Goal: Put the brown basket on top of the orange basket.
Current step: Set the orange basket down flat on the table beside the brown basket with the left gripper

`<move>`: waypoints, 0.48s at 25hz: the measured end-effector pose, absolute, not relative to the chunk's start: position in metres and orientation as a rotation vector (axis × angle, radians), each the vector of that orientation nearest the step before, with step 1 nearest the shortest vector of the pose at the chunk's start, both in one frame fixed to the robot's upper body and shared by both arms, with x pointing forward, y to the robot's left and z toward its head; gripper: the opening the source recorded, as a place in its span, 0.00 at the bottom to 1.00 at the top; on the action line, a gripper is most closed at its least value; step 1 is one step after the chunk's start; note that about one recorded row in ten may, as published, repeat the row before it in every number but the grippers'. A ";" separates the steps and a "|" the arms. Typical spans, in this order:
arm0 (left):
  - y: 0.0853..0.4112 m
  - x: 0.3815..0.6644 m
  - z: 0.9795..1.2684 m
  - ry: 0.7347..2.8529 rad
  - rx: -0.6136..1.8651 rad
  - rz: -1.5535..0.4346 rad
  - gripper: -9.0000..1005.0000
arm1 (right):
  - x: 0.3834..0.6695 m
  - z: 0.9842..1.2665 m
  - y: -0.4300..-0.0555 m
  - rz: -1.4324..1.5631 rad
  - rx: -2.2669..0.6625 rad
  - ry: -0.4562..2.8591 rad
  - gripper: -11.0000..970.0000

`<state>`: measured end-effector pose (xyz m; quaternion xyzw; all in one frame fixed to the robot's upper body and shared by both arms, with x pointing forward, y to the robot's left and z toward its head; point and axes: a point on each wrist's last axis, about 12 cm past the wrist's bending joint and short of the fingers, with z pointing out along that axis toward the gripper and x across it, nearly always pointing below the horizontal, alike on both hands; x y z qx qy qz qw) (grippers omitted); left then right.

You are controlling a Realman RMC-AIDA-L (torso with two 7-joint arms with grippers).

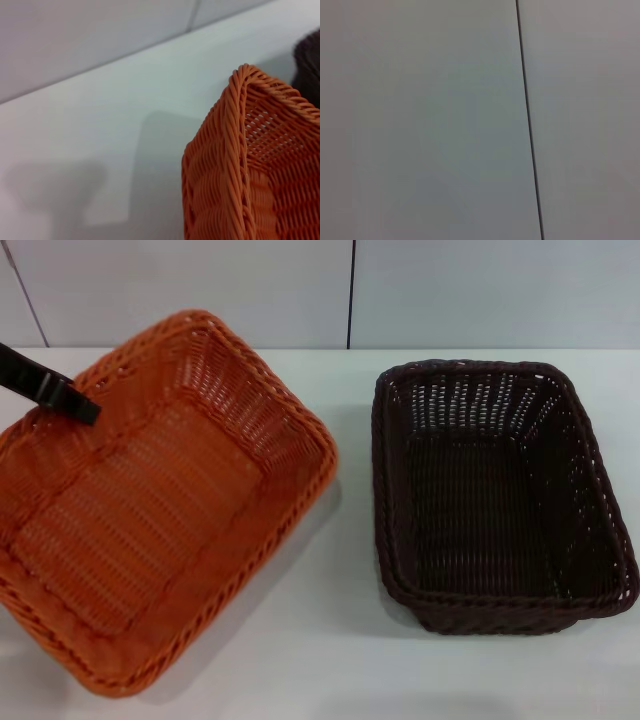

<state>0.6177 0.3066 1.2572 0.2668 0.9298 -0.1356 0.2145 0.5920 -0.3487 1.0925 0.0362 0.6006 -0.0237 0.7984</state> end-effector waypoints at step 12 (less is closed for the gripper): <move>0.268 0.632 1.225 2.632 0.990 -0.483 0.18 | 0.593 1.091 -0.344 -0.038 0.079 1.292 0.60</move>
